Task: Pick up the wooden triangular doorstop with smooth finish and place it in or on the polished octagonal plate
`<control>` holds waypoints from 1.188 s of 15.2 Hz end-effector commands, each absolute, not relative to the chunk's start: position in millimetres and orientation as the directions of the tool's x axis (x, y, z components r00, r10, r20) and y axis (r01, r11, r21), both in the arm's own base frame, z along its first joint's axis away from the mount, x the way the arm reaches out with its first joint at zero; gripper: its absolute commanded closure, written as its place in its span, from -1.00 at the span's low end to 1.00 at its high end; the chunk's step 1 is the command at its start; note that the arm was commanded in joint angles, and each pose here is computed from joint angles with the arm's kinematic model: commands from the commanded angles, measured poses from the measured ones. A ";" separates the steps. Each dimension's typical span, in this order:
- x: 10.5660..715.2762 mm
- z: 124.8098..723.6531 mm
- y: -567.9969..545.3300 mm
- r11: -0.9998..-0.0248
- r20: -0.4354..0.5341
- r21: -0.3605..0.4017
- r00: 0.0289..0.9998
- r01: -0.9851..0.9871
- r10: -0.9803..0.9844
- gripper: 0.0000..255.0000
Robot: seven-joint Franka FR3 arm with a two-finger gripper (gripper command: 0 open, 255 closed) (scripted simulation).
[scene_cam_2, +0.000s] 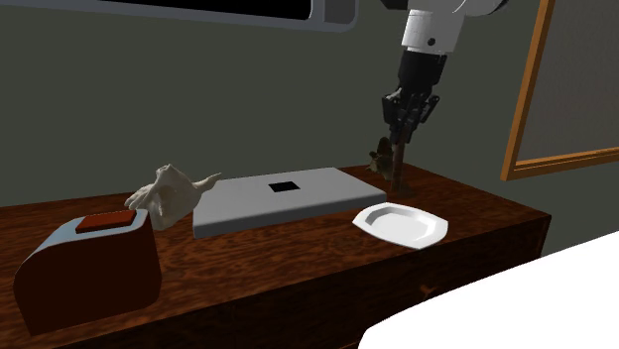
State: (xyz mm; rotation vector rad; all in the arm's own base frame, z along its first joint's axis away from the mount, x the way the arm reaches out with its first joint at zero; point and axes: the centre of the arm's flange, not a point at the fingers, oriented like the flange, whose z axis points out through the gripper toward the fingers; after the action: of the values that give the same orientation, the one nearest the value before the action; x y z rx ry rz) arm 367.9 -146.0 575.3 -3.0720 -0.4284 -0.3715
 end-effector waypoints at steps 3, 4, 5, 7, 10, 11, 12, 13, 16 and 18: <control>367.6 553.2 -146.0 -0.962 0.237 0.015 0.934 0.272 0.268 1.00; 367.6 547.9 -146.0 -0.962 0.237 0.015 0.934 0.272 0.268 1.00; 367.6 542.6 -146.0 -0.962 0.237 0.015 0.934 0.272 0.268 1.00; 367.6 532.0 -146.0 -0.962 0.237 0.015 0.934 0.272 0.268 1.00; 367.6 516.2 -146.0 -0.962 0.237 0.015 0.934 0.272 0.268 1.00; 367.6 510.9 -146.0 -0.962 0.237 0.015 0.934 0.272 0.268 1.00; 367.6 505.6 -146.0 -0.962 0.237 0.015 0.934 0.272 0.268 1.00; 367.6 501.2 -146.0 -0.962 0.237 0.015 0.934 0.272 0.268 1.00; 367.6 501.2 -146.0 -0.962 0.237 0.015 0.934 0.272 0.268 1.00; 367.6 501.2 -146.0 -0.962 0.237 0.015 0.934 0.272 0.268 1.00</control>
State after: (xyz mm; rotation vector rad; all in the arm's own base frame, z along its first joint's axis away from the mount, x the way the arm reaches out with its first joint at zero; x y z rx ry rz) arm 367.6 -146.0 501.3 -3.0719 -0.4284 -0.3719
